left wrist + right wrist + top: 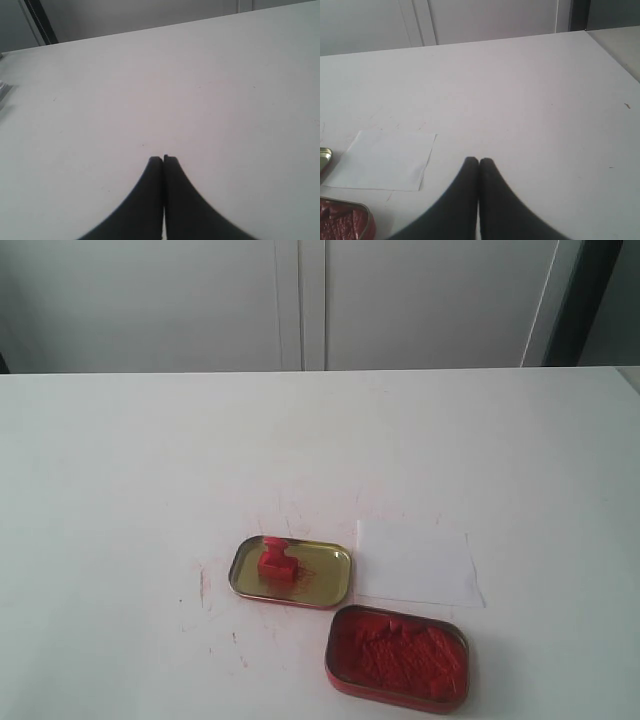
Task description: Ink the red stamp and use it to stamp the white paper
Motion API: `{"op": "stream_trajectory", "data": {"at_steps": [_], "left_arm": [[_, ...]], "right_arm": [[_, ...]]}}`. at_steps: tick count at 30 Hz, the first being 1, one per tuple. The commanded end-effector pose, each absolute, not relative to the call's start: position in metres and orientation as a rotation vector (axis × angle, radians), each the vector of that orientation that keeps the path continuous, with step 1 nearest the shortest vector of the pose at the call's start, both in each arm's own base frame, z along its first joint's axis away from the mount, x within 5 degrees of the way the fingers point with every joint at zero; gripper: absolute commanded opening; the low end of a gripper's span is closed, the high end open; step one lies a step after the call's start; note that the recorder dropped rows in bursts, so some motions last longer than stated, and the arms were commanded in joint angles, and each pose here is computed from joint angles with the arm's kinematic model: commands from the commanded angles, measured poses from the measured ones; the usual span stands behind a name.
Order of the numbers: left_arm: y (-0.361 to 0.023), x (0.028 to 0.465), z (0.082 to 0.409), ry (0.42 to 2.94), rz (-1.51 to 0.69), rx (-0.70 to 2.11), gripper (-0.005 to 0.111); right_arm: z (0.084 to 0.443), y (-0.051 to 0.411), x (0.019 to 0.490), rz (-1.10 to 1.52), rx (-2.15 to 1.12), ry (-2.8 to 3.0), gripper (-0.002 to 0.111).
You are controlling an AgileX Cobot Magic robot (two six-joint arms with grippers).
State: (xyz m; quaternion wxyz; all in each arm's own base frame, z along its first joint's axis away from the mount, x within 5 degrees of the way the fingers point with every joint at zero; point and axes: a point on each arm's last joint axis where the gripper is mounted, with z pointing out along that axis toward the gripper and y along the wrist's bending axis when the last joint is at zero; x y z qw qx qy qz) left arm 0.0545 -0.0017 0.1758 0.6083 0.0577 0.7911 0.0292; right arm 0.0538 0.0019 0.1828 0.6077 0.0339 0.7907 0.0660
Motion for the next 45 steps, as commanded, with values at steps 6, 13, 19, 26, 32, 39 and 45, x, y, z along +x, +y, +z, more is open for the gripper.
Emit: {"op": "stream_trajectory", "data": {"at_steps": [6,13,19,26,32,39,45], "left_arm": [[-0.002,0.054,0.175,1.828,0.066,0.13,0.0],[-0.002,0.054,0.175,1.828,0.066,0.13,0.0],[-0.002,0.054,0.175,1.828,0.066,0.13,0.0],[-0.002,0.054,0.175,1.828,0.066,0.13,0.0],[-0.002,0.054,0.175,1.828,0.066,0.13,0.0],[-0.002,0.054,0.175,1.828,0.066,0.13,0.0],[-0.002,0.054,0.175,1.828,0.066,0.13,0.0]], "right_arm": [[0.183,0.002,0.054,0.152,0.082,1.823,0.0],[0.189,0.003,0.055,0.167,0.071,1.746,0.0],[0.207,0.005,0.056,0.204,0.044,1.552,0.0],[0.231,0.008,0.052,0.248,0.008,1.283,0.0],[0.236,0.009,0.05,0.261,0.006,1.227,0.0],[0.239,0.009,0.049,0.267,0.003,1.193,0.0],[0.239,0.009,0.049,0.266,0.004,1.199,0.0]]}}
